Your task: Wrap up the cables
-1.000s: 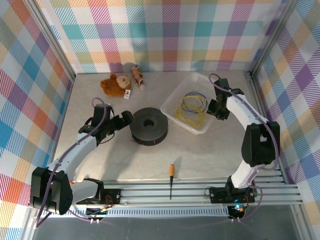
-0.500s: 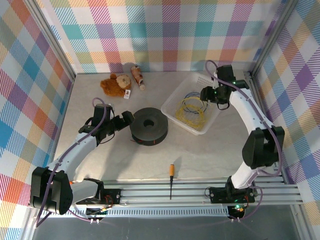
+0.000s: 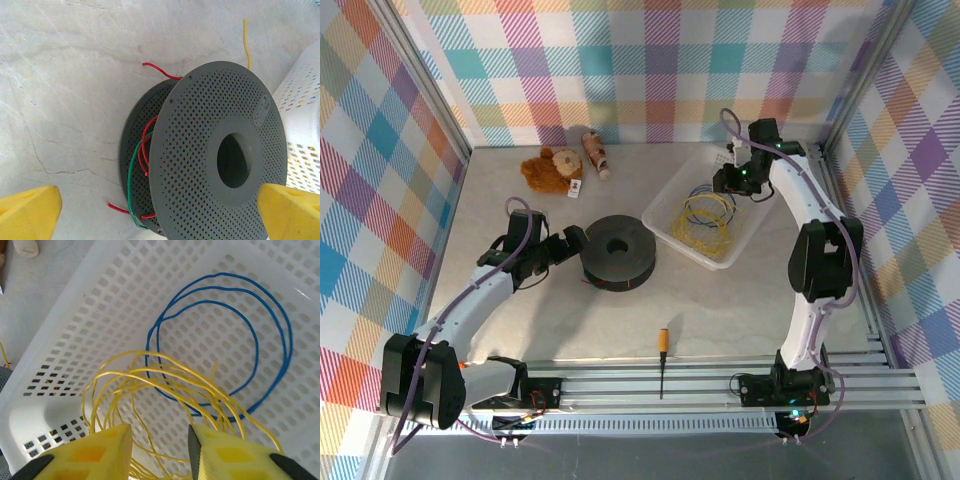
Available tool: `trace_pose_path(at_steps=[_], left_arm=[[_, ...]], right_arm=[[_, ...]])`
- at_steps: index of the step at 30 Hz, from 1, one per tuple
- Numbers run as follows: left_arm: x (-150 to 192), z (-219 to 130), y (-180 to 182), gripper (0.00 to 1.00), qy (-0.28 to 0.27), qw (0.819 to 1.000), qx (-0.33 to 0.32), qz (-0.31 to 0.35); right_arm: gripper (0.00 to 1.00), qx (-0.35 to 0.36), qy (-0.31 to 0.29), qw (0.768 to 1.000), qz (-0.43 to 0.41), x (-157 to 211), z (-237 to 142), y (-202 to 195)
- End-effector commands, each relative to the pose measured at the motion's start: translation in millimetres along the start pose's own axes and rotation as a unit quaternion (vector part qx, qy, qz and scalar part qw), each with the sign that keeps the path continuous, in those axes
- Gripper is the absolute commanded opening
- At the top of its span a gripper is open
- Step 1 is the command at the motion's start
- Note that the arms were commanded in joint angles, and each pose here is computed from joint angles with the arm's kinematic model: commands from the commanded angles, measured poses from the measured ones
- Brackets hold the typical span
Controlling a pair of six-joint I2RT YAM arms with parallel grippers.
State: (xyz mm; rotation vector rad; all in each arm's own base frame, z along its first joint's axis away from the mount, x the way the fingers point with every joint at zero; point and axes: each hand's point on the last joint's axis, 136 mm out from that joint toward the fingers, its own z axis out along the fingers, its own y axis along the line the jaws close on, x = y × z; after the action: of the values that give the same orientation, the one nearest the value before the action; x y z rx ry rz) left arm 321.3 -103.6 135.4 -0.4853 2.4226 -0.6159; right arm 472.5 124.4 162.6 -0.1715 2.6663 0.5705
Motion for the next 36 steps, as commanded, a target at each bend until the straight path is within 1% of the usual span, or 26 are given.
trace_pose_path(at_steps=[1, 8, 14, 18, 21, 26, 28, 32, 36], left_arm=[[-5.4, -8.2, -11.9, 1.00, -0.004, 1.000, 0.011, 0.010], [-0.8, -5.1, -7.0, 1.00, 0.003, 1.000, 0.005, 0.009], [-0.6, -1.3, -7.5, 1.00, 0.007, 1.000, 0.006, 0.006], [-0.3, 1.0, -8.6, 1.00, 0.010, 1.000, 0.007, 0.005], [-0.9, 0.6, -9.8, 1.00, 0.009, 1.000, 0.009, 0.007], [-1.0, -0.3, -9.3, 1.00, 0.008, 1.000, 0.007, 0.008], [-1.1, 0.0, -9.1, 1.00, 0.009, 1.000, 0.006, 0.008], [-1.0, 2.4, -9.6, 1.00, 0.010, 1.000, 0.006, 0.007], [-1.2, 5.1, -10.5, 1.00, 0.012, 1.000, 0.007, 0.005]], right_arm=[[0.36, -0.024, 0.038, 0.999, -0.011, 8.1, 11.3, 5.7], [0.35, -0.023, 0.077, 0.997, -0.003, 19.7, 35.5, -4.3], [0.33, -0.035, 0.098, 0.995, -0.004, 34.7, 43.3, 1.2], [0.32, -0.035, 0.100, 0.994, -0.007, 38.1, 42.8, 2.4], [0.37, -0.014, 0.097, 0.995, -0.009, 38.7, 40.8, -3.2], [0.42, 0.021, 0.087, 0.996, -0.015, 37.2, 31.1, -11.8], [0.44, 0.025, 0.076, 0.997, -0.016, 34.5, 24.7, -10.5], [0.54, 0.030, 0.047, 0.998, -0.013, 26.7, 12.9, -7.2], [0.57, 0.035, 0.036, 0.999, -0.014, 22.2, 11.9, -9.2]])
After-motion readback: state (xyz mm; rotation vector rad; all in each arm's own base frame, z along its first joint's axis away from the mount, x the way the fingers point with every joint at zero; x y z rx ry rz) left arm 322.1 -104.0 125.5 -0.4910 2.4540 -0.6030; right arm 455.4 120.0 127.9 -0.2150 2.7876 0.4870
